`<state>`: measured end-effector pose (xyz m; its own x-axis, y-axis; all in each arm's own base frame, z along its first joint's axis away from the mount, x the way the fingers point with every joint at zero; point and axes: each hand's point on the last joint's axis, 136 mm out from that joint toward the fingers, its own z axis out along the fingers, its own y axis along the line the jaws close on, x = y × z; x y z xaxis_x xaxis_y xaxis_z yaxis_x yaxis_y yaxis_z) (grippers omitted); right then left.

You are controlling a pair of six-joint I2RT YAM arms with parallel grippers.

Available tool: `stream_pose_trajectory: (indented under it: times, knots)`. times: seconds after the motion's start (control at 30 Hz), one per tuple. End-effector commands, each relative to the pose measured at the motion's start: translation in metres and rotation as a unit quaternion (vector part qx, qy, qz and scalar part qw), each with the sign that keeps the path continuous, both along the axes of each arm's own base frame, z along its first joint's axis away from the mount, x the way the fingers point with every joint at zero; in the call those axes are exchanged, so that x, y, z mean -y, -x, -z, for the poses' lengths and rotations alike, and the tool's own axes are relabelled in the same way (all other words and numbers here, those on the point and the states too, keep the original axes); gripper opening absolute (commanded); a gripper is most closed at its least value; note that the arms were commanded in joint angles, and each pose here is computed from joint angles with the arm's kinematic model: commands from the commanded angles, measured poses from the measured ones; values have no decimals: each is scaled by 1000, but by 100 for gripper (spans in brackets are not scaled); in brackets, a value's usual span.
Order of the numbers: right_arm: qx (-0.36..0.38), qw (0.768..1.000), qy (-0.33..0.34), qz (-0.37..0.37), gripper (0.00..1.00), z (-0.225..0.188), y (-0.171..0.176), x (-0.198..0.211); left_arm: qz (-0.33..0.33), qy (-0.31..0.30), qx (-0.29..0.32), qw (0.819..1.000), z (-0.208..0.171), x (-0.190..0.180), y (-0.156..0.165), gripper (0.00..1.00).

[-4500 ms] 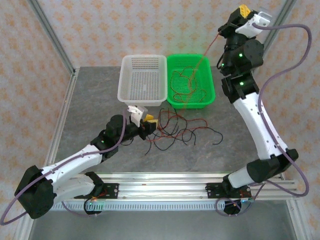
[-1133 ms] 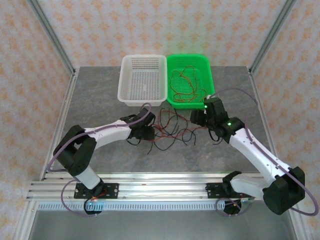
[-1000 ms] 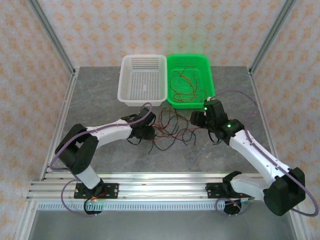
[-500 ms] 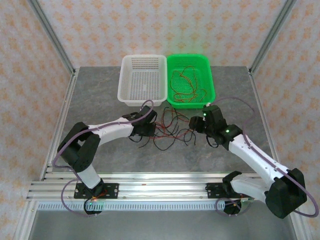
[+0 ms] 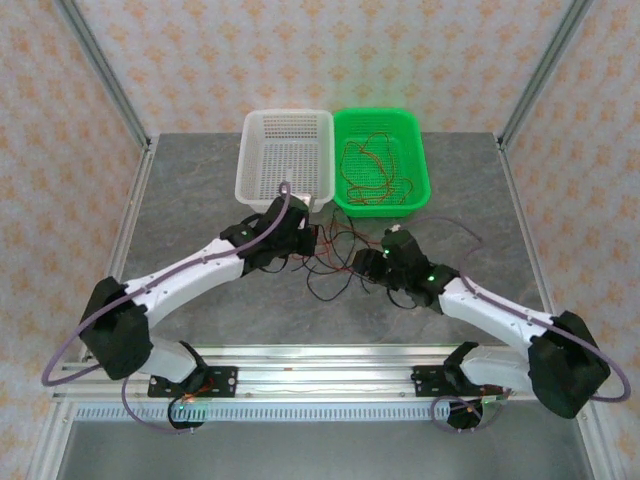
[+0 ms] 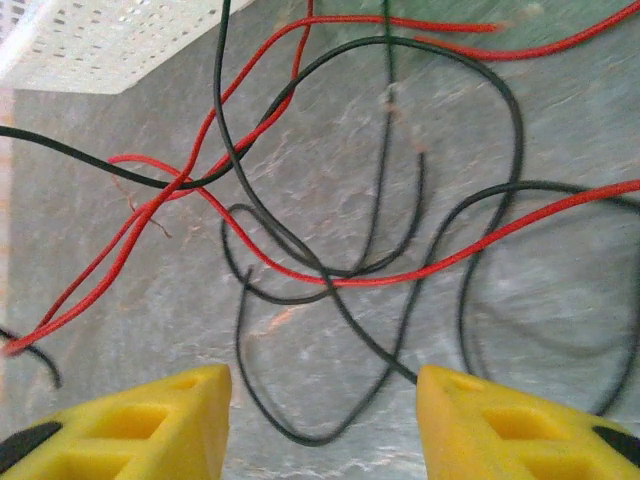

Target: Untangle the cables

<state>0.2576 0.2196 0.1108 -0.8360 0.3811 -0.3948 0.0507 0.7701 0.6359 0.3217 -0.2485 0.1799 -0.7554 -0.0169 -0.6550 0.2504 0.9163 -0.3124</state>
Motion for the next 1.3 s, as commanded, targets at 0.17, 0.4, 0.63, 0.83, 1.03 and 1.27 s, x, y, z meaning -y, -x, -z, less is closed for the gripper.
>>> stream_pose_trajectory:
  times: [0.17,0.4,0.63,0.83,1.03,1.27]
  knots:
    - [22,987,-130,92,51,-30,-23,-38,2,44,27,999,-26,2,9,0]
    - [-18,974,-208,84,48,-30,-22,-77,2,64,49,997,-41,0,12,0]
    - [-43,977,-184,99,47,-18,-16,-75,-20,17,20,999,-10,-19,19,20]
    - [-10,986,-107,125,48,-24,-12,-40,-34,-19,-49,998,53,-41,32,52]
    - [23,987,-66,146,48,-43,-7,-10,-33,-14,-88,995,96,-42,33,58]
    - [17,988,-62,139,48,-37,-2,-8,-27,-9,-93,995,116,-33,26,55]
